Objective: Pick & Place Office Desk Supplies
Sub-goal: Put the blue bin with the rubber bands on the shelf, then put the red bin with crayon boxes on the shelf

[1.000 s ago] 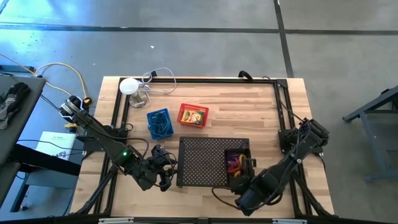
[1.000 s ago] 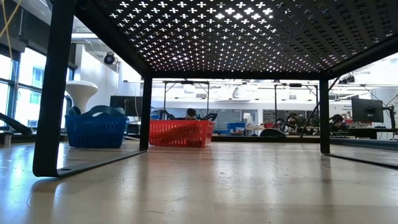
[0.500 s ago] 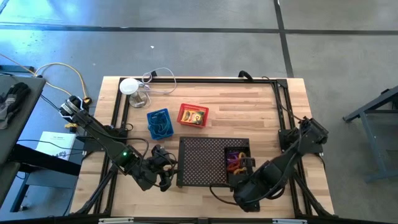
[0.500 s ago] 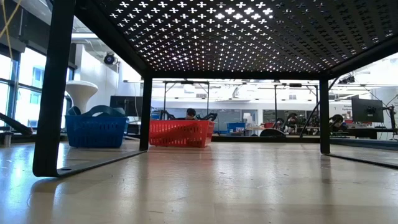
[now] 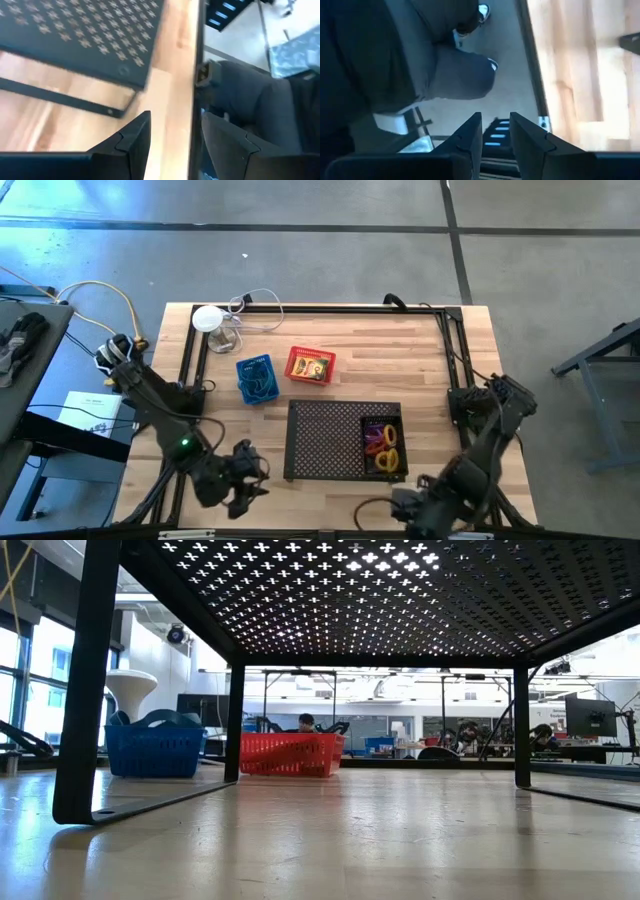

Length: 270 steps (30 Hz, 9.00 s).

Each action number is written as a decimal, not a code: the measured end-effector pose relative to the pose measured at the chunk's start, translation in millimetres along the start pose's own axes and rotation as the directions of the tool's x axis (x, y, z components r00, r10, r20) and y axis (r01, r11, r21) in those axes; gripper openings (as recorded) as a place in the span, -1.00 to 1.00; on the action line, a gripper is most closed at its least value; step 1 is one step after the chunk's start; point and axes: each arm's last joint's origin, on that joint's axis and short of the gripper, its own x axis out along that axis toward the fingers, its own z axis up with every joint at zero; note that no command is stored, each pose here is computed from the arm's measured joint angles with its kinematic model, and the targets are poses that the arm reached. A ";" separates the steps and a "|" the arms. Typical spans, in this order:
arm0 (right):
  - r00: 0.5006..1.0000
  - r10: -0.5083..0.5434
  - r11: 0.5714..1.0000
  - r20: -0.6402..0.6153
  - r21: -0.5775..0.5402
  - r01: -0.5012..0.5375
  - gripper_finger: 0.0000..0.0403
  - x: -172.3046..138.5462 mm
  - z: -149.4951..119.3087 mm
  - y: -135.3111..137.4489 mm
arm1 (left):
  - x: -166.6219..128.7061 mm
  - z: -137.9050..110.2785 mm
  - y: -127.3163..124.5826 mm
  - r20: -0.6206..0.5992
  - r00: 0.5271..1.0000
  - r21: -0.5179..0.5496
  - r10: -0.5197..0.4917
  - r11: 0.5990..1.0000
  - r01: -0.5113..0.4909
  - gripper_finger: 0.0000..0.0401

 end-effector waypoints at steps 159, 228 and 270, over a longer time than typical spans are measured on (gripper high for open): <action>0.746 -0.060 0.916 0.663 -0.260 0.305 -0.58 84.5 -108.7 43.5 | 24.5 84.4 -44.4 -0.136 0.873 0.572 0.469 0.757 -0.317 -0.99; 0.745 -0.060 0.916 0.665 -0.260 0.306 -0.58 84.5 -109.1 43.5 | 100.8 139.1 -57.3 0.032 0.988 0.370 0.153 0.916 -0.154 -0.46; 0.642 -0.063 0.923 0.764 -0.201 0.329 -0.58 81.6 -103.1 43.4 | -27.5 189.0 62.0 -0.097 0.642 0.583 0.761 0.566 -0.583 -0.46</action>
